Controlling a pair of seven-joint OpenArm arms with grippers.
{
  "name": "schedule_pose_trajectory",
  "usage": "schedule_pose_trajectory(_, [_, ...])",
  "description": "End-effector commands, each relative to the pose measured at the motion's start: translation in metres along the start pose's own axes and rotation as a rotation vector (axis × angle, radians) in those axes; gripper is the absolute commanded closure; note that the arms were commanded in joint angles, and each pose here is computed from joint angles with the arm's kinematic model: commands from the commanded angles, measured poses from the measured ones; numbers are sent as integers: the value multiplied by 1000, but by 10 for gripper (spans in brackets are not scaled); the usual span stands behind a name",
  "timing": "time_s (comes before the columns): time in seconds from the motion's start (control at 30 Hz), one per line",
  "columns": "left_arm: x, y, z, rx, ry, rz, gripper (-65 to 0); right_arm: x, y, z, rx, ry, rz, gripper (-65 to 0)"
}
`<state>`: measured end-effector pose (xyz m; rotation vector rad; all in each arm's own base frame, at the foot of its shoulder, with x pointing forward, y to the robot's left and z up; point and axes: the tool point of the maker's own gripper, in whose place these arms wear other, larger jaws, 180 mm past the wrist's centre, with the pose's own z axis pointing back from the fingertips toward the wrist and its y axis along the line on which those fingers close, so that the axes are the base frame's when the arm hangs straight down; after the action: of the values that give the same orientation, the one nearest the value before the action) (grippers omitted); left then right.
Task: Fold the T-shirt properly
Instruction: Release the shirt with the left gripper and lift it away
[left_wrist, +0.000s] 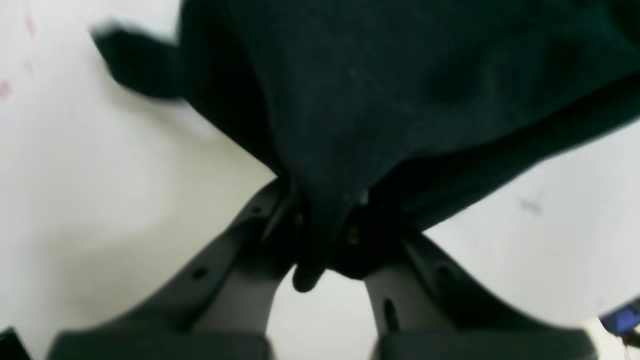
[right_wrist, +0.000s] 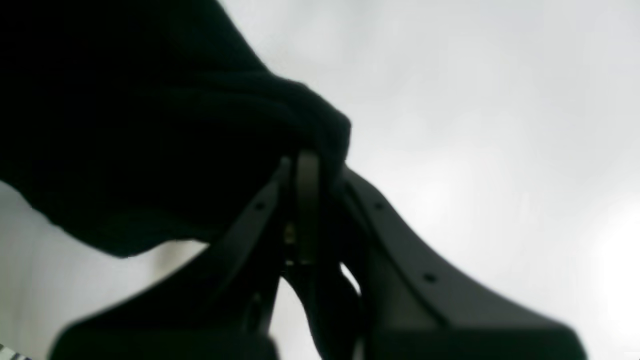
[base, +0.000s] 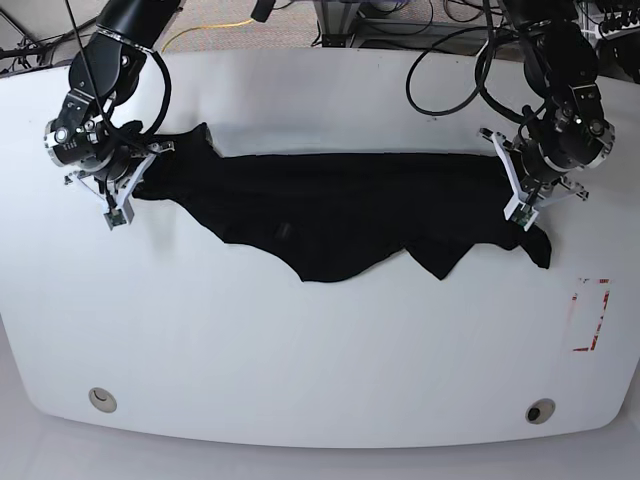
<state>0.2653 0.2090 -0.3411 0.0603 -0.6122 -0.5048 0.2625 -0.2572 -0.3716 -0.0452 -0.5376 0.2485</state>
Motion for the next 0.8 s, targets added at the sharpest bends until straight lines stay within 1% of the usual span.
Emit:
schedule_pose_trajectory(0.0, [-3, 0, 4, 6, -6, -8, -4, -2, -2, 5, -15, -12, 5, -38])
schedule_pose_trajectory(0.1, [-11, -3, 3, -1, 16, -4, -101, -13, 2, 3, -6, 12, 3, -157])
schedule_pose_trajectory(0.17, [-17, -6, 4, -7, 27, -3, -204, -16, 4, 5, -5, 14, 4, -276])
schedule_pose_trajectory(0.2, [-20, -8, 4, -12, 34, -3, -246, -18, 7, 6, -3, 16, 5, -327])
schedule_pose_trajectory(0.23, [-23, -10, 4, -15, 41, -1, -274, -21, 10, 7, 5, 13, 3, -374])
schedule_pose_trajectory(0.27, [-25, -10, 4, -14, 45, -2, -296, -21, 12, 10, 10, 4, -5, -422])
schedule_pose_trajectory(0.3, [-25, -9, 4, -13, 46, -3, -300, -20, 12, 12, 11, -6, -11, -445])
schedule_pose_trajectory(0.37, [-25, -10, 4, -15, 47, -2, -303, -13, 10, 19, 18, -57, -39, -495])
schedule_pose_trajectory(0.43, [-26, -11, 4, -18, 48, -2, -303, -6, 13, 24, 47, -108, -61, -504])
schedule_pose_trajectory(0.5, [-27, -11, 4, -17, 51, 0, -303, 3, 19, 27, 96, -158, -78, -503])
schedule_pose_trajectory(0.63, [-29, -12, 5, -20, 53, 0, -304, 23, 27, 21, 164, -217, -108, -503])
schedule_pose_trajectory(0.67, [-29, -12, 5, -20, 55, 0, -304, 29, 30, 18, 179, -227, -106, -503])
schedule_pose_trajectory(0.77, [-30, -12, 5, -22, 57, 0, -301, 42, 44, 2, 243, -217, -91, -503])
